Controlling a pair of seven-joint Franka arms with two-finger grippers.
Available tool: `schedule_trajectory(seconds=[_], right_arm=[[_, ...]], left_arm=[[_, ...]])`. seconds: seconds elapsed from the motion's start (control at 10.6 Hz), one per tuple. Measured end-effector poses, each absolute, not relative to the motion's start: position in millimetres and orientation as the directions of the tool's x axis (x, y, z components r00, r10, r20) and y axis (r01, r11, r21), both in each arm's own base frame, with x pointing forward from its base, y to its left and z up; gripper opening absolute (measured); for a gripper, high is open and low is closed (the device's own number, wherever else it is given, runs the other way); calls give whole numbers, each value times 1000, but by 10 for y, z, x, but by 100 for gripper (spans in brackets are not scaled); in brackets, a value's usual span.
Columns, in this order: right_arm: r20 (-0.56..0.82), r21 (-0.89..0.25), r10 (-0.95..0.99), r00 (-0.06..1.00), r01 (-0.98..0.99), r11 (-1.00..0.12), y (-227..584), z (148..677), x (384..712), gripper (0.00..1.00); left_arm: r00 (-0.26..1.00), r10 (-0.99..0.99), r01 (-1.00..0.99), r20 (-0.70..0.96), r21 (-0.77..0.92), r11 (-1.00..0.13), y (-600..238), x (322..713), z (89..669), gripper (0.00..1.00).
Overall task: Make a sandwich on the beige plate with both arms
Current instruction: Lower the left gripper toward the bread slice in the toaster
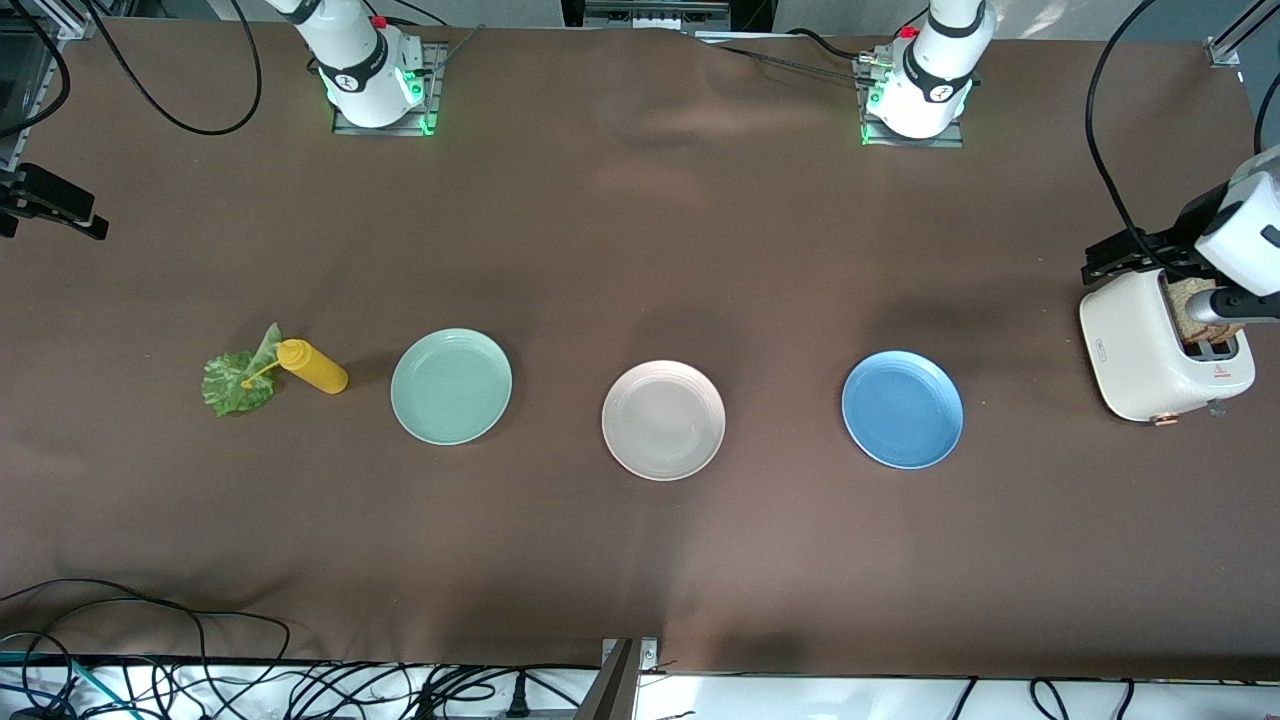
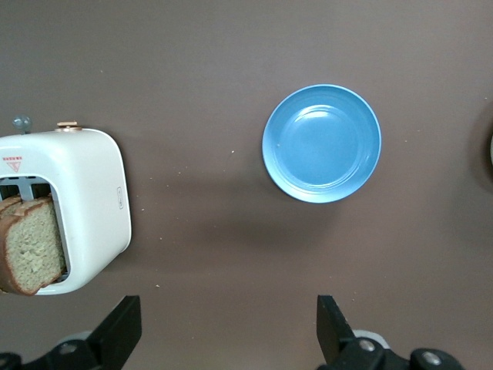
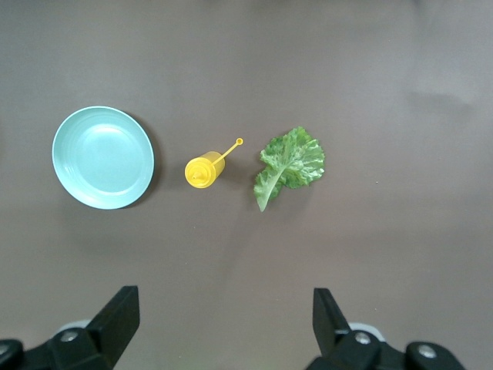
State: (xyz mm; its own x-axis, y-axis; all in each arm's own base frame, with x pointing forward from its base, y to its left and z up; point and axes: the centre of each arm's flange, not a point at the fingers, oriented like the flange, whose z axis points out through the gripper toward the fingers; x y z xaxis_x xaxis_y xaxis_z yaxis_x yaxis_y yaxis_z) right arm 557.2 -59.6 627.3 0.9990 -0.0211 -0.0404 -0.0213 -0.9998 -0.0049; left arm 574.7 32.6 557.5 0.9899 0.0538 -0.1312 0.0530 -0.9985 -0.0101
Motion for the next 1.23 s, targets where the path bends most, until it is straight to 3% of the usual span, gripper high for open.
schedule_trajectory(seconds=[0.66,1.23], right_arm=[[-45,-4,-20,999,-20,-1000,-590,6254,5581,100],[-48,-5,-19,999,-19,-1000,-583,6249,5580,100]], left_arm=[[982,39,43,-187,16,-999,1198,5771,5131,100],[957,50,27,-285,-87,-996,1797,5746,4563,100]])
